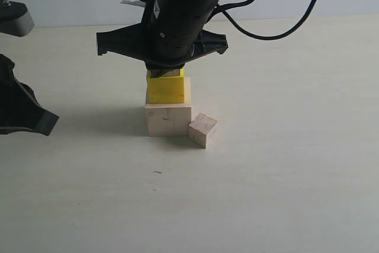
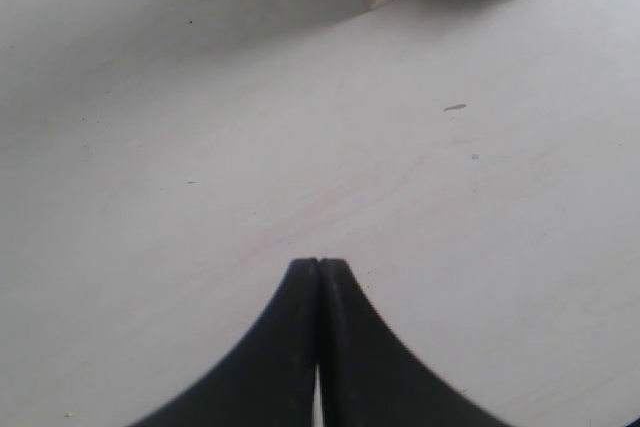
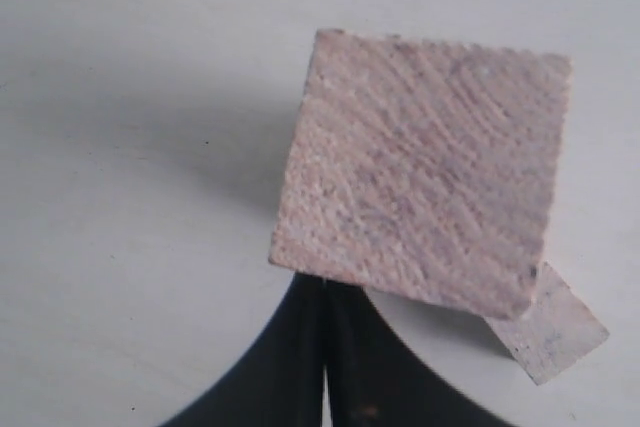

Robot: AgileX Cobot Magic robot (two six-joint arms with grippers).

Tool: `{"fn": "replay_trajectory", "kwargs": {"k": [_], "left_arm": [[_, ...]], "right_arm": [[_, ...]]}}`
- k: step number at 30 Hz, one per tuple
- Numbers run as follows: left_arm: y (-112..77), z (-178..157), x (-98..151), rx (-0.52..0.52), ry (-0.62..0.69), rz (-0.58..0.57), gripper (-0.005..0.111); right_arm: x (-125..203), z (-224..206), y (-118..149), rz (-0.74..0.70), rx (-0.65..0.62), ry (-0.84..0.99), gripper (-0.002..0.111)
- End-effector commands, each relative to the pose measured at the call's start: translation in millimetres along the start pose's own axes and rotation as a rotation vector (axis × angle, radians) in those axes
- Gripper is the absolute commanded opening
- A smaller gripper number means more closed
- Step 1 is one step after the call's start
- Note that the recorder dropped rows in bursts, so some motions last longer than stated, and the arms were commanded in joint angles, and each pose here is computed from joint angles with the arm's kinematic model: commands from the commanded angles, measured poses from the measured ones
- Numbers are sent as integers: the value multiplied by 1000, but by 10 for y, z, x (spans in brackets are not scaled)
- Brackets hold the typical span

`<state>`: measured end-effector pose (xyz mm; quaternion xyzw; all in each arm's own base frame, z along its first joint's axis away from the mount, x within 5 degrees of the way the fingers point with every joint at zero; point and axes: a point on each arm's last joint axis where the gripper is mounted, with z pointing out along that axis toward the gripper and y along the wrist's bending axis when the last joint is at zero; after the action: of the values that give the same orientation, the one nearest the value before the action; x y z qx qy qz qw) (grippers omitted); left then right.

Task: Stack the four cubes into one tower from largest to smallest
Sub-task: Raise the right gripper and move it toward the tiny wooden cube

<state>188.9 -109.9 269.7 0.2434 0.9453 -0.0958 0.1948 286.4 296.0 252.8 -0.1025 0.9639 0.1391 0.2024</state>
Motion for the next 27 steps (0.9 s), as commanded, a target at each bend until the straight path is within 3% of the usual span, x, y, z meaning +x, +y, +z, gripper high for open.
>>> {"fn": "replay_trajectory", "kwargs": {"k": [1,8,15,20,27], "left_arm": [[-6,4,10,8,3,-7,0],[-6,4,10,8,3,-7,0],[-6,4,10,8,3,3,0],[-6,4,11,8,3,12,0],[-11,4,10,14,3,8,0]], "right_arm": [[-23,-19,6,-20,0,-19,0],[36,-120,-14,-37,14,46,0],[84,-699,27,-116,-118,19,0],[285,-1060,-196,-177,-94,-68,0],[620,-900,-628,-268,66,-20,0]]}}
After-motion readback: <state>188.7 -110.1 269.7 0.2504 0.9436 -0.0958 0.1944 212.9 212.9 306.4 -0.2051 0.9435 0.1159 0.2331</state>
